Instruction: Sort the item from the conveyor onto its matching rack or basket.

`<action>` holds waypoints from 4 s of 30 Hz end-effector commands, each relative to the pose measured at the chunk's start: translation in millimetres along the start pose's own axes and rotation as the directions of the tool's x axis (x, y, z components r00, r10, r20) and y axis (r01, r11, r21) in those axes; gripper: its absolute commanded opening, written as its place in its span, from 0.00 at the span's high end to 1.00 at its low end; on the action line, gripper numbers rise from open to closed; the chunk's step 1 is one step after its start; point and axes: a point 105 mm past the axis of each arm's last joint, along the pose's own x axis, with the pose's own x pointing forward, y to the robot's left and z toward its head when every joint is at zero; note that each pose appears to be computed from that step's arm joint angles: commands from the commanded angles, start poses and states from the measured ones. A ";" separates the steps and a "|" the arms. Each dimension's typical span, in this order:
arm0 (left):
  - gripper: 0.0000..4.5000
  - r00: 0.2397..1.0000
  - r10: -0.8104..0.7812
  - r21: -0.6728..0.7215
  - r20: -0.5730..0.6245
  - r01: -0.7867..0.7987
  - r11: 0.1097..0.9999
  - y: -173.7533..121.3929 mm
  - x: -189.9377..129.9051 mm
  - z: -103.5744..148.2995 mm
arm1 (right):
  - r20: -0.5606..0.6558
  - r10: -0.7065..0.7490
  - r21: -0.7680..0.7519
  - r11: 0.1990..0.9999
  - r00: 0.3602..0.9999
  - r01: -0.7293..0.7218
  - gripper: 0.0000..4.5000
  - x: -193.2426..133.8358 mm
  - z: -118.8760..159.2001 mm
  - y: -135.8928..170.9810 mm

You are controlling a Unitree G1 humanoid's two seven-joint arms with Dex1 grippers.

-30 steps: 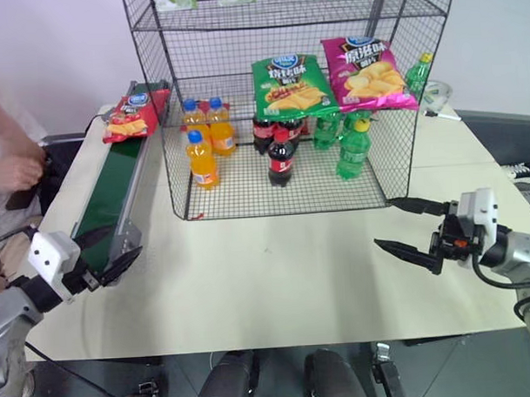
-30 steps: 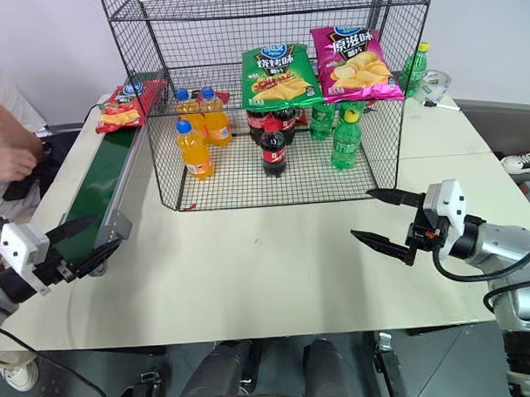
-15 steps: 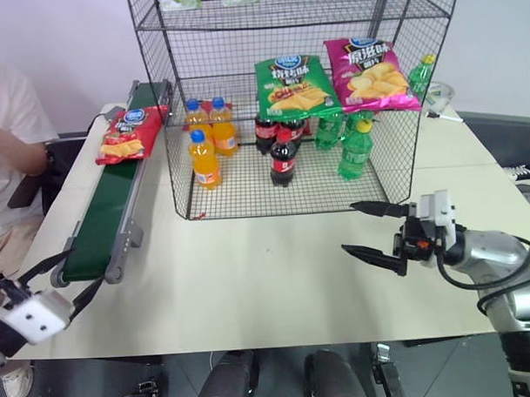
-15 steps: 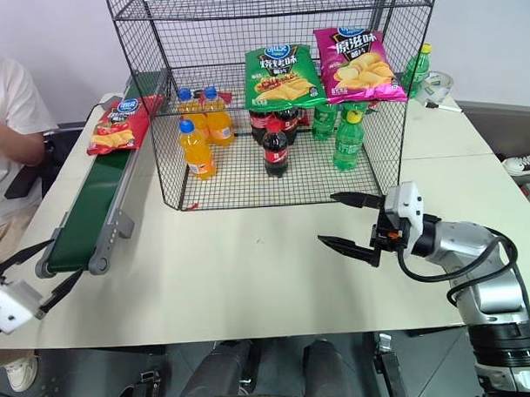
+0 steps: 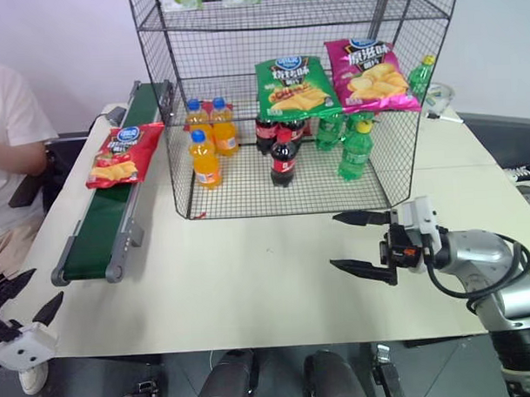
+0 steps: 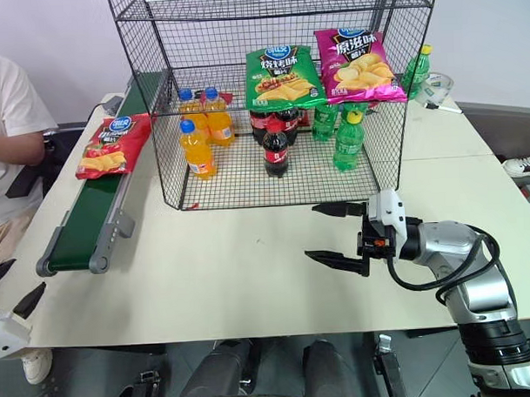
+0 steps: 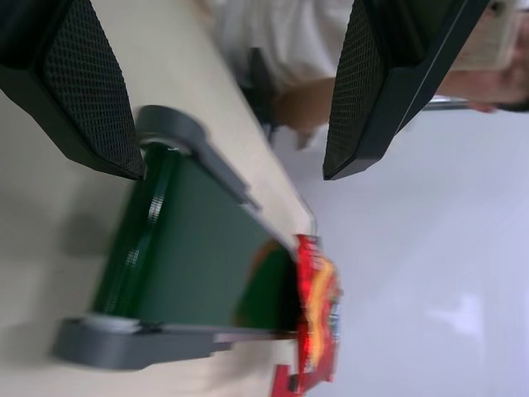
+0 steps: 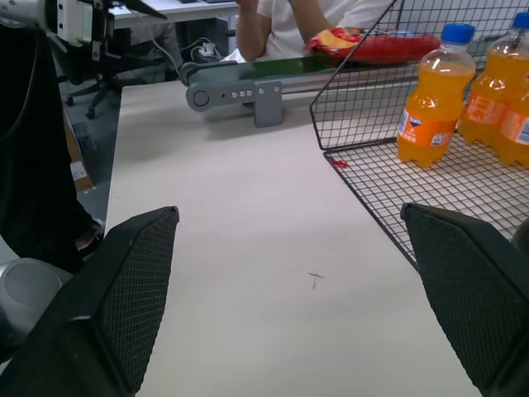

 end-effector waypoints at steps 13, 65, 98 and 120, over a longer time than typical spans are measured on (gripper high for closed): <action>0.21 0.999 0.047 0.030 -0.008 -0.047 0.998 -9.8 15.7 -0.7 | 0.012 -0.016 -0.059 0.998 1.000 0.017 0.00 -1.3 9.1 -1.3; 1.00 0.974 0.187 -0.015 0.125 -0.187 0.982 11.7 46.5 31.3 | -0.009 -0.061 -0.078 0.995 0.998 0.060 0.00 -7.6 3.8 -8.6; 1.00 0.610 0.601 -0.066 0.517 -0.671 0.739 178.1 229.0 234.1 | 0.278 -0.312 -0.032 0.942 0.908 0.333 0.00 -2.7 47.1 -18.2; 1.00 0.802 0.535 0.221 0.264 -0.590 0.776 161.1 300.0 186.8 | 0.242 -0.325 -0.036 0.938 0.914 0.343 0.00 -2.1 46.2 -14.3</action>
